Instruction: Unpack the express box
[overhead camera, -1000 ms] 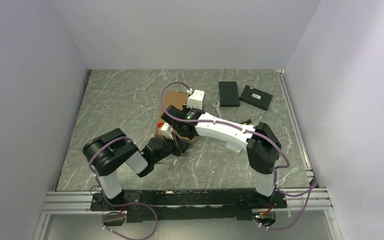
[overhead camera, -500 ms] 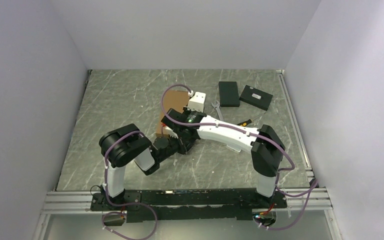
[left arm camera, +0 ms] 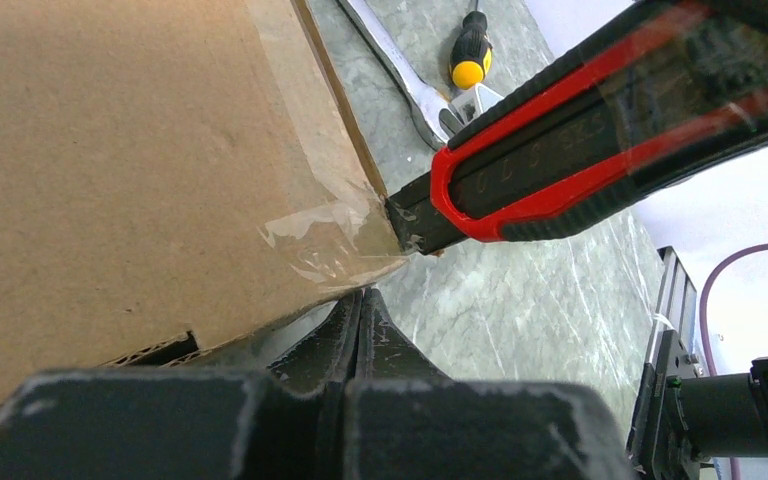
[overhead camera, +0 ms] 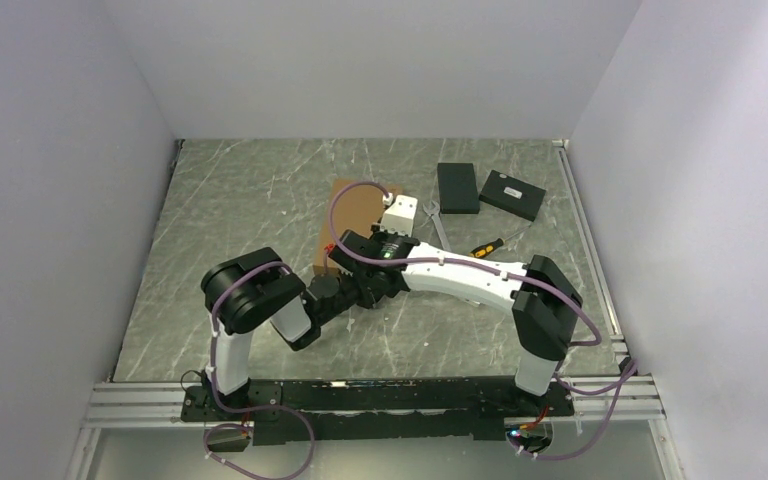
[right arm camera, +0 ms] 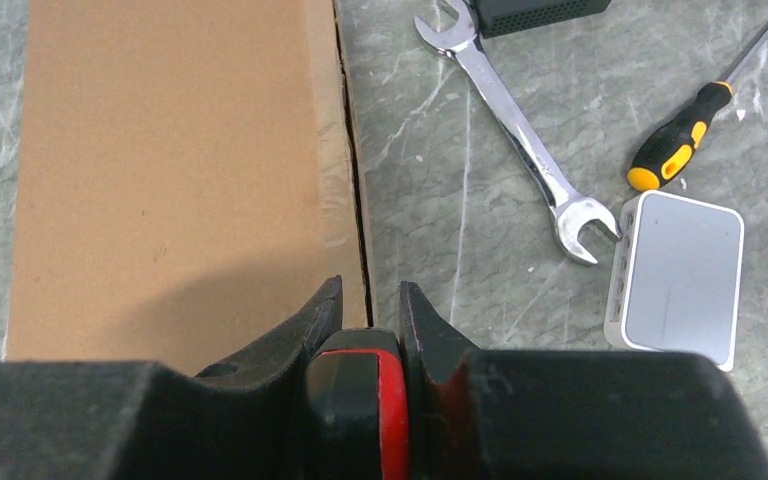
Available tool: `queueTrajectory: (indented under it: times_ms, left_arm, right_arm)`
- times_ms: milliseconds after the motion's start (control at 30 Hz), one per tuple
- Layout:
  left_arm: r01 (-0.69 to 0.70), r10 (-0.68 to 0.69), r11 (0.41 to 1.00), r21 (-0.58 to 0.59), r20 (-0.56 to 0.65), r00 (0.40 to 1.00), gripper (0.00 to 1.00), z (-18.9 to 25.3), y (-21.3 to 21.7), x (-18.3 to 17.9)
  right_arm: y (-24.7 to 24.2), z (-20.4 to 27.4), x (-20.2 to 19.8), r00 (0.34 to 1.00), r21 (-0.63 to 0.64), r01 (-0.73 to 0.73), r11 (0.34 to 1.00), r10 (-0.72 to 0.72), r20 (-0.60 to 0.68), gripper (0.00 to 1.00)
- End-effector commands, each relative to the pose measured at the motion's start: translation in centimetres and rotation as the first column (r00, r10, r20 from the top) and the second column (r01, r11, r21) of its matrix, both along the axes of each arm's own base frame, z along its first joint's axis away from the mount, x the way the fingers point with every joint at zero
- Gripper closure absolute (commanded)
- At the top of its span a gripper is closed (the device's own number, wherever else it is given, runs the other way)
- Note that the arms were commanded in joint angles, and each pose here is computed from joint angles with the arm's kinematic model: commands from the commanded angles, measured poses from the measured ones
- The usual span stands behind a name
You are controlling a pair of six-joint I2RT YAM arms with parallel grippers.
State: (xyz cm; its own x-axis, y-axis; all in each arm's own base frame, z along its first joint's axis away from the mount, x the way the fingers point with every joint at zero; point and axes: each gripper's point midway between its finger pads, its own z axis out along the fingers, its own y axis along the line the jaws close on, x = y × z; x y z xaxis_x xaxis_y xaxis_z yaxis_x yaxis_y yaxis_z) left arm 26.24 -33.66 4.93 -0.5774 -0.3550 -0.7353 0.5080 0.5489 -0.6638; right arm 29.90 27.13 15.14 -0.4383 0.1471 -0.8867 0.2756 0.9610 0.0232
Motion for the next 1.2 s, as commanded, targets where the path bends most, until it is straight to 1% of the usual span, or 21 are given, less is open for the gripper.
queueTrajectory:
  times_ms: [0,100,200,267,367,533,600,667,733,833,900,1000,1033,1167]
  left_arm:
    - [-0.072,0.076,0.996,-0.061,0.064,0.995,1.00,2.2,0.3,2.1]
    - [-0.076,0.077,0.997,-0.031,0.032,0.997,0.93,1.4,1.0,1.5]
    - [-0.069,0.069,0.998,-0.010,-0.006,0.998,0.79,1.0,1.7,0.4]
    - [-0.042,0.042,0.999,0.015,-0.034,0.999,0.72,0.5,2.0,-0.7]
    - [0.000,0.003,0.999,0.038,-0.059,0.998,0.66,0.8,2.5,-2.5]
    - [0.086,-0.074,0.993,0.083,-0.134,0.988,0.60,2.0,3.0,-5.0]
    - [0.124,-0.098,0.984,0.127,-0.192,0.977,0.58,2.1,3.3,-5.9]
    - [0.144,-0.117,0.982,0.125,-0.199,0.973,0.55,3.6,3.4,-6.6]
    - [0.127,-0.100,0.985,0.115,-0.215,0.971,0.52,4.8,3.9,-6.9]
    - [0.064,-0.034,0.992,0.106,-0.260,0.965,0.46,6.0,5.1,-7.0]
    - [-0.001,0.037,0.993,0.114,-0.317,0.948,0.44,6.3,6.0,-6.7]
    - [-0.072,0.115,0.990,0.117,-0.420,0.900,0.45,6.1,6.8,-6.5]
    - [-0.079,0.123,0.990,0.115,-0.448,0.886,0.45,5.9,6.7,-6.5]
    - [-0.046,0.082,0.996,0.082,-0.517,0.852,0.48,5.5,5.3,-6.6]
  right_arm:
    - [0.3,2.1,-0.5,0.999,-0.038,-0.049,0.998,0.049,0.005,1.00]
    - [-0.1,3.8,1.2,0.999,-0.035,-0.024,0.999,0.025,0.043,1.00]
    - [-0.9,4.7,2.8,0.998,-0.022,-0.002,1.000,0.003,0.067,1.00]
    - [-1.2,5.2,3.5,0.997,-0.022,0.006,1.000,-0.004,0.078,1.00]
    - [-1.4,5.7,4.0,0.996,-0.025,0.010,1.000,-0.008,0.090,1.00]
    - [-1.9,8.1,4.3,0.992,-0.030,0.011,0.999,-0.007,0.128,1.00]
    - [-1.7,9.6,4.3,0.988,-0.013,-0.019,1.000,0.021,0.152,1.00]
    - [-1.3,10.9,4.2,0.983,-0.008,-0.083,0.997,0.083,0.162,1.00]
    - [-1.2,12.5,4.2,0.972,0.000,-0.141,0.990,0.138,0.191,1.00]
    - [-2.1,13.5,5.0,0.953,0.025,-0.229,0.973,0.219,0.211,1.00]
    - [-3.8,13.7,6.7,0.940,0.050,-0.267,0.962,0.249,0.235,1.00]
    - [-5.9,14.3,9.5,0.916,0.072,-0.313,0.947,0.281,0.287,1.00]
    - [-6.2,14.5,10.7,0.910,0.092,-0.323,0.942,0.282,0.305,1.00]
    - [-8.7,13.5,16.2,0.932,0.220,-0.276,0.936,0.204,0.300,1.00]
